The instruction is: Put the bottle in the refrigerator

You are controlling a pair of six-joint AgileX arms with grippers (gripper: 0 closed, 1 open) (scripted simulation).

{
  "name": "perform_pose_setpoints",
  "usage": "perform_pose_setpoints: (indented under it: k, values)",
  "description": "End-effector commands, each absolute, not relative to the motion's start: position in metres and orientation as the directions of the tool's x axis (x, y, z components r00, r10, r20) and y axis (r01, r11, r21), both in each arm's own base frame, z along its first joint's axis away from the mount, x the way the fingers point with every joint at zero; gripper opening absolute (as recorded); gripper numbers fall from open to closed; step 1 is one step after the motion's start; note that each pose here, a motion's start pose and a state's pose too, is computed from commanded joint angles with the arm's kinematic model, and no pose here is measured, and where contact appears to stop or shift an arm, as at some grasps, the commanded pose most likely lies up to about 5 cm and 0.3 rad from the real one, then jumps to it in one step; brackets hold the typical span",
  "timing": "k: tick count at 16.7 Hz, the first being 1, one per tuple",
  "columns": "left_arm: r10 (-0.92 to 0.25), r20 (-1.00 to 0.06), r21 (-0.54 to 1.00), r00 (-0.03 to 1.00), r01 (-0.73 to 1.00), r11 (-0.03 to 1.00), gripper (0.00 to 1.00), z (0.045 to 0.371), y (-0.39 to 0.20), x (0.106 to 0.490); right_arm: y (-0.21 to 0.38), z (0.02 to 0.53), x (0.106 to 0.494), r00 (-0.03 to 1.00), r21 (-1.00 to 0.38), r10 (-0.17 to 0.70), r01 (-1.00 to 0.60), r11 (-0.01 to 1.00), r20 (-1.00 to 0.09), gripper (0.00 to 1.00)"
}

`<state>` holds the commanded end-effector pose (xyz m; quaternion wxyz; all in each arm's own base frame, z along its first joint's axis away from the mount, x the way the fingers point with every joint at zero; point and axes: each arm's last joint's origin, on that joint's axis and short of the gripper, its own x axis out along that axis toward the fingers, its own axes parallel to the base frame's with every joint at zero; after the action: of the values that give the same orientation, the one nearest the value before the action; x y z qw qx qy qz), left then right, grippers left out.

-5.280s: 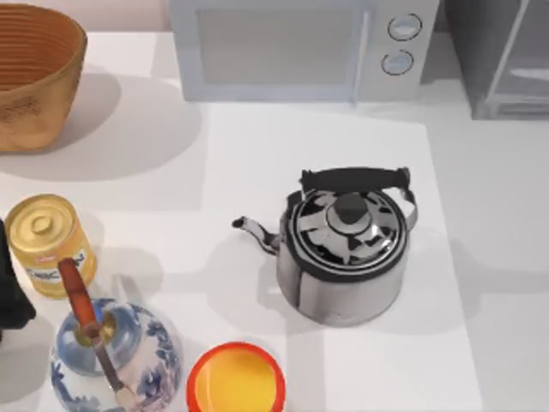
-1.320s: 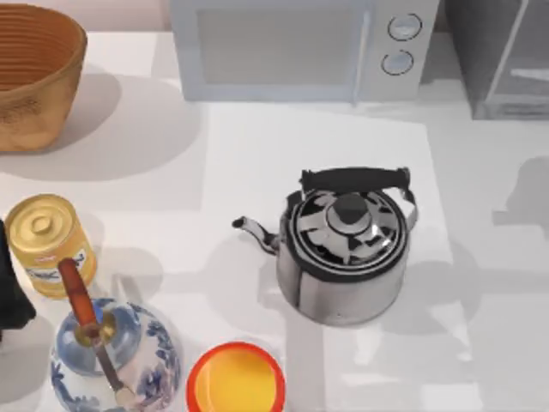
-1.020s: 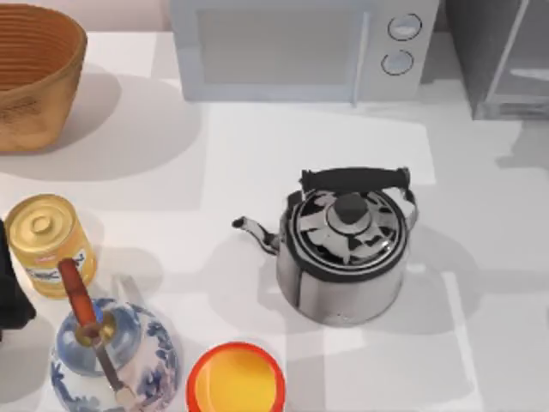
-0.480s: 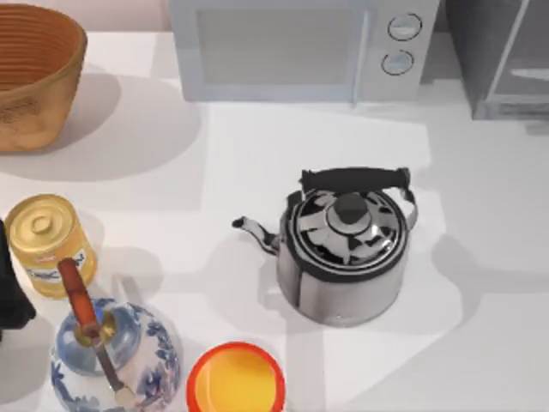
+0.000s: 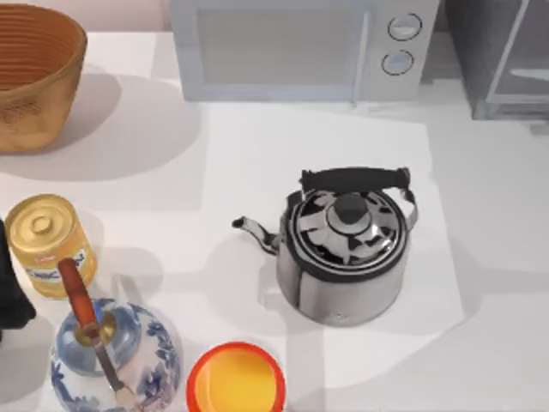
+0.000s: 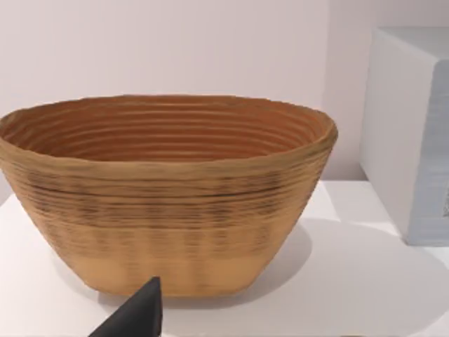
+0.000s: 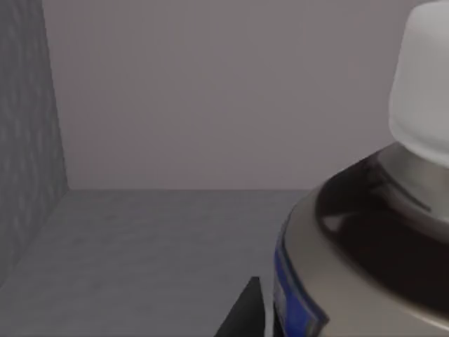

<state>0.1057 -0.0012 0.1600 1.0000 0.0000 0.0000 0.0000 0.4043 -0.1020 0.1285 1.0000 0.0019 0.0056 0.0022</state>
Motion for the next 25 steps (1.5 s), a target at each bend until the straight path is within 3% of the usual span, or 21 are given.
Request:
perform_pose_setpoints:
  k: [4,14,20,25]
  values:
    - [0.0,0.0,0.0,1.0,0.0,1.0,1.0,0.16,-0.001,0.106,-0.103,0.129,0.418,1.0,0.004,0.005,-0.005,1.0,-0.011,0.01]
    - [0.0,0.0,0.0,1.0,0.0,1.0,1.0,0.16,-0.001,0.106,-0.103,0.129,0.499,1.0,0.004,0.005,-0.005,1.0,-0.011,0.01]
    - [0.0,0.0,0.0,1.0,0.0,1.0,1.0,0.16,-0.001,0.106,-0.103,0.129,0.504,1.0,0.004,0.005,-0.004,1.0,-0.011,0.01]
    - [0.0,0.0,0.0,1.0,0.0,1.0,1.0,0.16,-0.001,0.106,-0.103,0.129,0.504,1.0,0.004,0.005,-0.004,1.0,-0.011,0.38]
